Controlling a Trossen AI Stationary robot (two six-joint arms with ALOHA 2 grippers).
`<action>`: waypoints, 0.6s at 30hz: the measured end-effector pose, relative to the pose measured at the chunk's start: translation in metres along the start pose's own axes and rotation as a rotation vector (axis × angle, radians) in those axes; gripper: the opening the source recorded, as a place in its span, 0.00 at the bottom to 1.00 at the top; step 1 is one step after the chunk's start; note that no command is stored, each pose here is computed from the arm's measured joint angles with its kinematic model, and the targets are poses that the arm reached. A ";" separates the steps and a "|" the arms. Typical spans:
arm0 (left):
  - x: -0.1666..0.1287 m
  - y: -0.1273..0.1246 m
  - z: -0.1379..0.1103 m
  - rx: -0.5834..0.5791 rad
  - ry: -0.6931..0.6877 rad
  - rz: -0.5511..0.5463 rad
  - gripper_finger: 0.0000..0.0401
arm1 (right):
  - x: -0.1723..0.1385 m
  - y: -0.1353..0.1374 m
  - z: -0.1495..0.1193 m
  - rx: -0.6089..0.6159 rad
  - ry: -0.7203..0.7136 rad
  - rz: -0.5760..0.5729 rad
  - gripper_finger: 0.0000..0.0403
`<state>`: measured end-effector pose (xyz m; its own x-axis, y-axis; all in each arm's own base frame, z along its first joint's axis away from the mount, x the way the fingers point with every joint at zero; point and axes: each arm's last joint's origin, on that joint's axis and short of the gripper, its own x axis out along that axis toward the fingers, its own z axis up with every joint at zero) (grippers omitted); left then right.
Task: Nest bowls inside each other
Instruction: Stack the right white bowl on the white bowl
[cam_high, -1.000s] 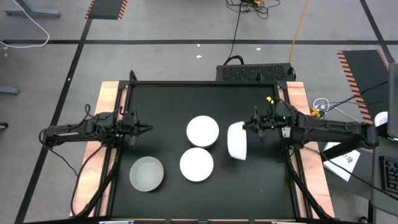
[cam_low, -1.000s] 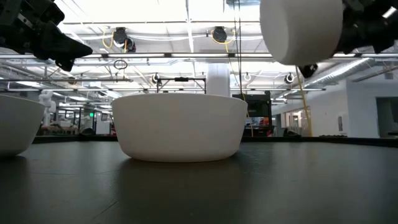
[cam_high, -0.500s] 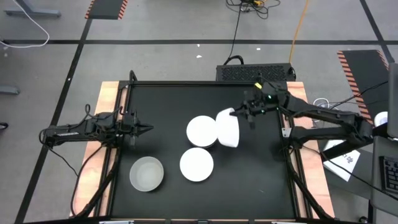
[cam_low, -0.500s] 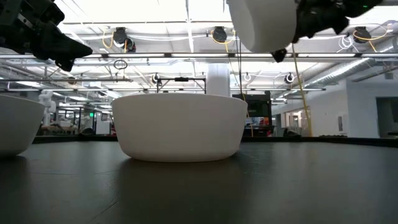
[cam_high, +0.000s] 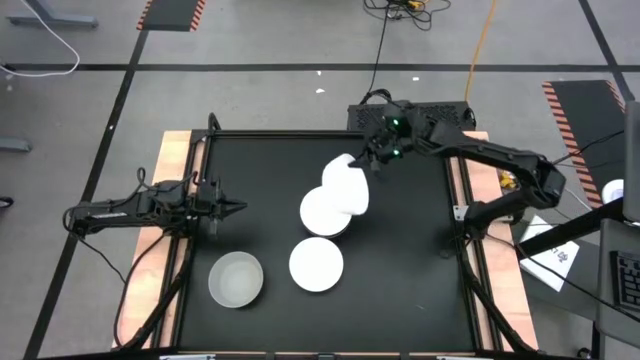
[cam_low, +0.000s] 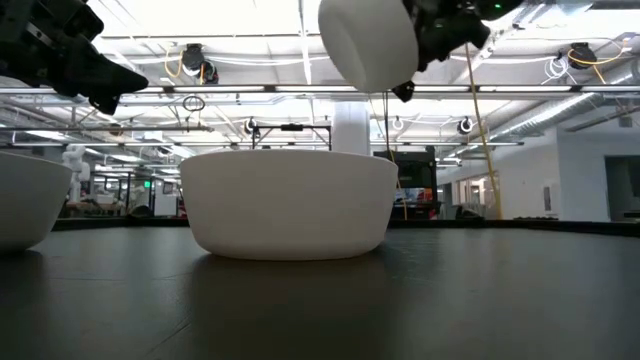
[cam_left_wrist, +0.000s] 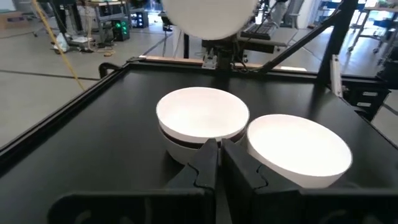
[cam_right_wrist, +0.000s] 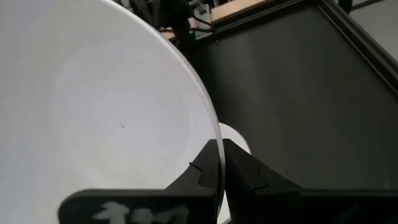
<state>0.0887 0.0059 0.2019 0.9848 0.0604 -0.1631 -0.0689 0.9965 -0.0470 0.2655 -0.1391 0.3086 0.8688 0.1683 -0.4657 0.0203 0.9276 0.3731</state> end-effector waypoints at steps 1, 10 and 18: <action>0.000 0.000 0.000 0.000 0.000 -0.004 0.06 | 0.001 -0.002 0.004 0.000 0.009 -0.005 0.00; 0.000 -0.004 0.000 0.007 0.003 -0.043 0.06 | 0.010 -0.017 0.026 0.017 0.086 -0.021 0.00; 0.000 -0.005 0.000 0.021 0.003 -0.049 0.06 | 0.030 -0.035 0.032 0.047 0.190 -0.051 0.00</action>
<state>0.0889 0.0010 0.2018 0.9864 0.0117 -0.1641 -0.0176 0.9992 -0.0346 0.3070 -0.1769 0.3073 0.7573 0.1859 -0.6260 0.0887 0.9205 0.3806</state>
